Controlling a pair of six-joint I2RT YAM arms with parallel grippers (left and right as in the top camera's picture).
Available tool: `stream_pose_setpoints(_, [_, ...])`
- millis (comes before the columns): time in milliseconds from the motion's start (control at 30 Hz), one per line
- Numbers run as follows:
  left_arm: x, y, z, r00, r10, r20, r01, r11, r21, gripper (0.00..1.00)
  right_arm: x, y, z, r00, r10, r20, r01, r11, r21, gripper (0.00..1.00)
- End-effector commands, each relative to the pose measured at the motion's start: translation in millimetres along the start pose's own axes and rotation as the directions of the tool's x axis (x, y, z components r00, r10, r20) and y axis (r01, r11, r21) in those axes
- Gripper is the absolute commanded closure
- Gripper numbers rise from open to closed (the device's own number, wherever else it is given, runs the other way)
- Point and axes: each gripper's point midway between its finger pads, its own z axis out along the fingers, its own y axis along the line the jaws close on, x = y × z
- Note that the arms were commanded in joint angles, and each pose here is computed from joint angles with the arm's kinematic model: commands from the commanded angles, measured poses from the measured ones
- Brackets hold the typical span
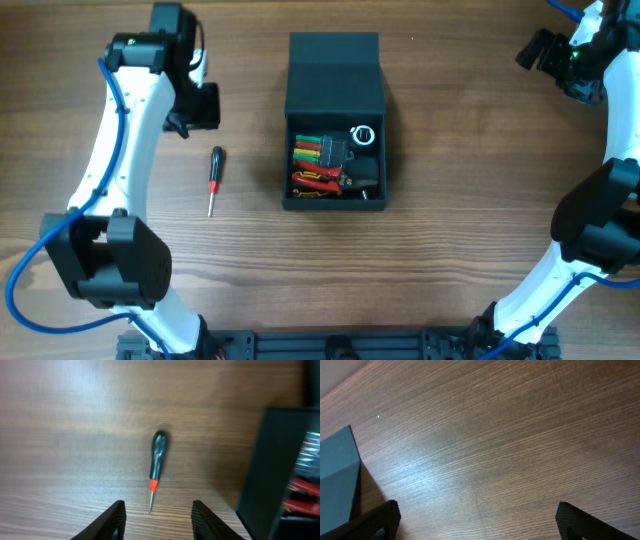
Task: Pack container
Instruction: 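Grasp the red-handled screwdriver with the left gripper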
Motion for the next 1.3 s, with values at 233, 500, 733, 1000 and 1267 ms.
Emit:
stream_pose_setpoints(233, [45,-3,98,0.986,-0.067,-0.153,0.07,0.997,0.015,0.41,-5,4,-6,1.0,0.012,0.02,-0.012,1.0,-0.009,0.0])
stream_pose_setpoints(500, [46,-17,138,0.997,0.056,-0.059,-0.049,0.993,0.112,0.39,-5,4,-6,1.0,0.012,0.02,-0.012,1.0,-0.009,0.0])
stream_pose_setpoints(733, [20,-20,144,0.996,0.073,0.049,-0.078,0.99,0.114,0.49,-5,4,-6,1.0,0.012,0.02,-0.012,1.0,-0.009,0.0])
stream_pose_setpoints(1000, [47,-18,166,0.993,0.093,-0.077,-0.084,0.991,0.108,0.5,-5,4,-6,1.0,0.012,0.02,-0.012,1.0,-0.01,0.0])
stream_pose_setpoints(1267, [55,-13,166,0.946,0.309,-0.094,-0.299,0.948,0.107,0.52,-5,4,-6,1.0,0.012,0.02,-0.012,1.0,-0.009,0.0])
